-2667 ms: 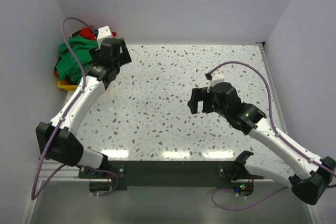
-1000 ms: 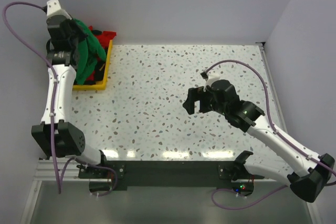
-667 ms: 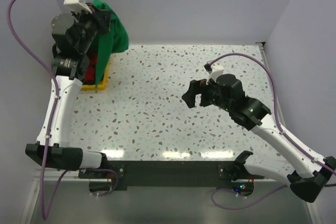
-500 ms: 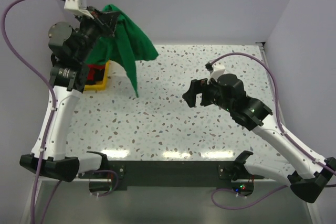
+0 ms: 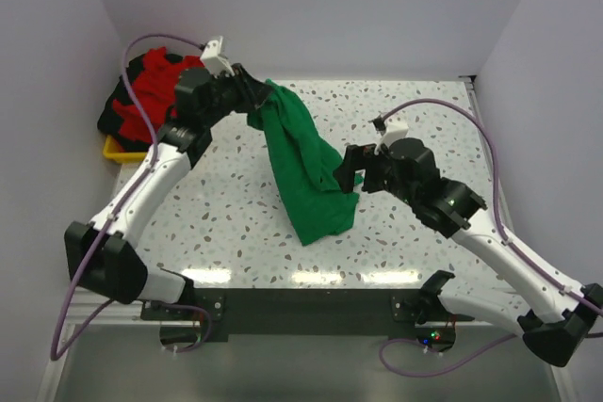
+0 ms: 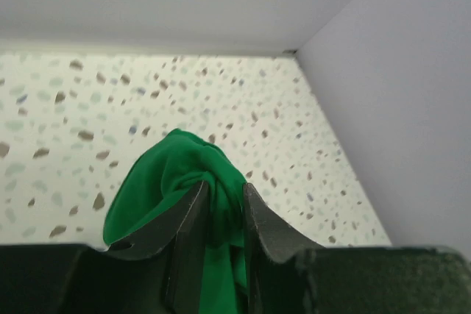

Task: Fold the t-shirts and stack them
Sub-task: Move the tshirt to the center of the board, then flatten the tshirt out

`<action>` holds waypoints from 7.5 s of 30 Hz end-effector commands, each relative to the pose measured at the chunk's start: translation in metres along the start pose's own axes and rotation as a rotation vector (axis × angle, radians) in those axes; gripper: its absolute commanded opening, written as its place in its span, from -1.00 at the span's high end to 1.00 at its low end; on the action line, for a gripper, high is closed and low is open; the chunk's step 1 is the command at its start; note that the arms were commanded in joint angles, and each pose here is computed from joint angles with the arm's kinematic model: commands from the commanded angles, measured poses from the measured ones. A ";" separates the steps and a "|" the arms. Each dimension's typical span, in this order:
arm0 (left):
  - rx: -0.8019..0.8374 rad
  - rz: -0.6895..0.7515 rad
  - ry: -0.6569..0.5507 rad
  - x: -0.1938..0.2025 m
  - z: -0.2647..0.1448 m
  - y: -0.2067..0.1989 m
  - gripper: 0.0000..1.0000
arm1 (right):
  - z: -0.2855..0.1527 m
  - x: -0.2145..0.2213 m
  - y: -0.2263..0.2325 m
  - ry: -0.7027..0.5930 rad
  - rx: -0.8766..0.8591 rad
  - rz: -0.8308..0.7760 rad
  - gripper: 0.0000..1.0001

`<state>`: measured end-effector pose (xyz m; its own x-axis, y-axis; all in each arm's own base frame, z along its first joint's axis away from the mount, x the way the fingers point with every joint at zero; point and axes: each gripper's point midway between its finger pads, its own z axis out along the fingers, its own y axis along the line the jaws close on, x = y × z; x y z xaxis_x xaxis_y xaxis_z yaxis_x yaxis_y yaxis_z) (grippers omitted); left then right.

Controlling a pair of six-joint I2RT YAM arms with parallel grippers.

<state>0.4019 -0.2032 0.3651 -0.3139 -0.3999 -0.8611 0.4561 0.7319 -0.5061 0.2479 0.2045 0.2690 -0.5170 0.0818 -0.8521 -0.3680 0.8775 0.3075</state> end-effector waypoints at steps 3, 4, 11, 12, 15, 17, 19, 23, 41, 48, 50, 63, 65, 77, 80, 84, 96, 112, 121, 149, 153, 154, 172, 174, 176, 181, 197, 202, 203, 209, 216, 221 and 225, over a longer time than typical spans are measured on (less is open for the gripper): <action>-0.130 -0.144 0.183 0.069 0.026 0.045 0.33 | 0.024 0.032 -0.028 0.053 0.136 0.031 -0.97; -0.129 -0.155 0.196 0.074 0.027 0.046 0.19 | 0.026 0.035 -0.031 0.059 0.151 0.031 -0.97; -0.269 -0.207 0.277 0.118 -0.001 0.075 -0.06 | 0.053 0.069 -0.045 0.133 0.205 0.004 -0.96; -0.287 -0.214 0.289 0.125 -0.007 0.079 -0.06 | 0.057 0.071 -0.044 0.139 0.200 -0.001 -0.95; -0.332 -0.245 0.333 0.158 -0.030 0.091 -0.06 | 0.076 0.082 -0.032 0.184 0.141 -0.029 -0.84; -0.347 -0.266 0.364 0.184 -0.049 0.097 -0.06 | 0.089 0.091 -0.024 0.229 0.103 -0.034 -0.80; -0.338 -0.286 0.381 0.199 -0.059 0.096 0.00 | 0.100 0.087 -0.015 0.224 0.078 -0.036 -0.78; -0.277 -0.289 0.452 0.242 -0.084 0.082 0.06 | 0.133 0.098 -0.001 0.270 0.053 -0.032 -0.75; -0.247 -0.175 0.665 0.352 -0.114 0.047 -0.21 | 0.213 0.120 0.019 0.320 0.079 0.076 -0.68; -0.257 -0.117 0.718 0.379 -0.104 0.035 -0.27 | 0.225 0.116 0.012 0.307 0.136 0.064 -0.38; -0.279 -0.091 0.708 0.381 -0.099 0.035 -0.28 | 0.227 0.113 0.009 0.306 0.158 0.052 -0.20; -0.507 0.017 0.722 0.384 -0.107 0.057 1.00 | 0.214 0.062 -0.029 0.222 0.302 -0.022 1.00; -0.563 0.047 0.673 0.367 -0.108 0.064 1.00 | 0.208 0.052 -0.040 0.209 0.328 -0.018 1.00; -0.654 -0.070 0.318 0.190 -0.118 0.096 1.00 | 0.117 -0.075 -0.103 -0.049 0.449 0.031 1.00; -0.709 -0.034 0.233 0.142 -0.123 0.096 1.00 | 0.084 -0.107 -0.107 -0.129 0.462 0.038 1.00; -0.731 -0.001 0.044 0.057 -0.136 0.084 1.00 | 0.035 -0.147 -0.107 -0.246 0.455 0.063 1.00; -0.623 0.054 -0.371 -0.103 -0.225 0.009 1.00 | -0.137 -0.215 -0.067 -0.612 0.331 0.054 1.00; -0.550 0.059 -0.471 -0.137 -0.199 -0.009 1.00 | -0.159 -0.206 -0.063 -0.652 0.296 0.052 1.00; -0.670 0.103 -0.231 -0.053 -0.047 0.085 1.00 | -0.006 -0.144 -0.123 -0.371 0.486 0.059 0.85; -1.049 -0.401 0.099 0.206 -0.221 0.209 -0.12 | 0.048 0.067 -0.199 0.080 0.481 0.429 -0.70; -1.053 -0.420 0.179 0.240 -0.227 0.211 -0.07 | 0.052 0.077 -0.205 0.118 0.505 0.421 -0.68; -1.048 -0.420 0.189 0.244 -0.226 0.211 -0.06 | 0.053 0.081 -0.206 0.127 0.509 0.420 -0.68; -1.079 -0.324 0.306 0.288 -0.217 0.197 0.05 | 0.065 0.088 -0.218 0.158 0.541 0.403 -0.68; -1.077 -0.319 0.311 0.290 -0.216 0.198 0.18 | 0.067 0.087 -0.217 0.166 0.536 0.400 -0.68; -1.074 -0.316 0.315 0.291 -0.215 0.198 0.24 | 0.068 0.087 -0.218 0.176 0.538 0.398 -0.68; -1.071 -0.307 0.323 0.294 -0.213 0.199 0.28 | 0.070 0.081 -0.218 0.172 0.537 0.394 -0.69; -1.118 -0.245 0.259 0.257 -0.211 0.198 1.00 | 0.076 0.069 -0.220 0.185 0.544 0.373 -0.69; -1.148 -0.210 0.103 0.199 -0.219 0.188 1.00 | 0.084 0.072 -0.224 0.210 0.551 0.373 -0.69; -1.146 -0.212 0.065 0.183 -0.223 0.183 1.00 | 0.085 0.074 -0.224 0.217 0.552 0.372 -0.69; -1.165 -0.199 -0.059 0.135 -0.239 0.176 1.00 | 0.089 0.085 -0.229 0.243 0.566 0.377 -0.69; -1.162 -0.200 -0.061 0.130 -0.243 0.177 1.00 | 0.089 0.117 -0.231 0.290 0.576 0.411 -0.39; -1.154 -0.197 -0.056 0.132 -0.241 0.178 1.00 | 0.096 0.132 -0.225 0.298 0.532 0.460 -0.22; -1.146 -0.195 -0.051 0.133 -0.239 0.178 1.00 | 0.099 0.146 -0.223 0.316 0.523 0.496 -0.21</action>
<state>0.2395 -0.0015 0.1623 -0.2787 -0.5814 -0.7644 -0.6216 0.7159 -0.3179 0.3227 0.0607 0.0351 -0.7746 0.4154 -0.4769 0.3283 0.9086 0.2582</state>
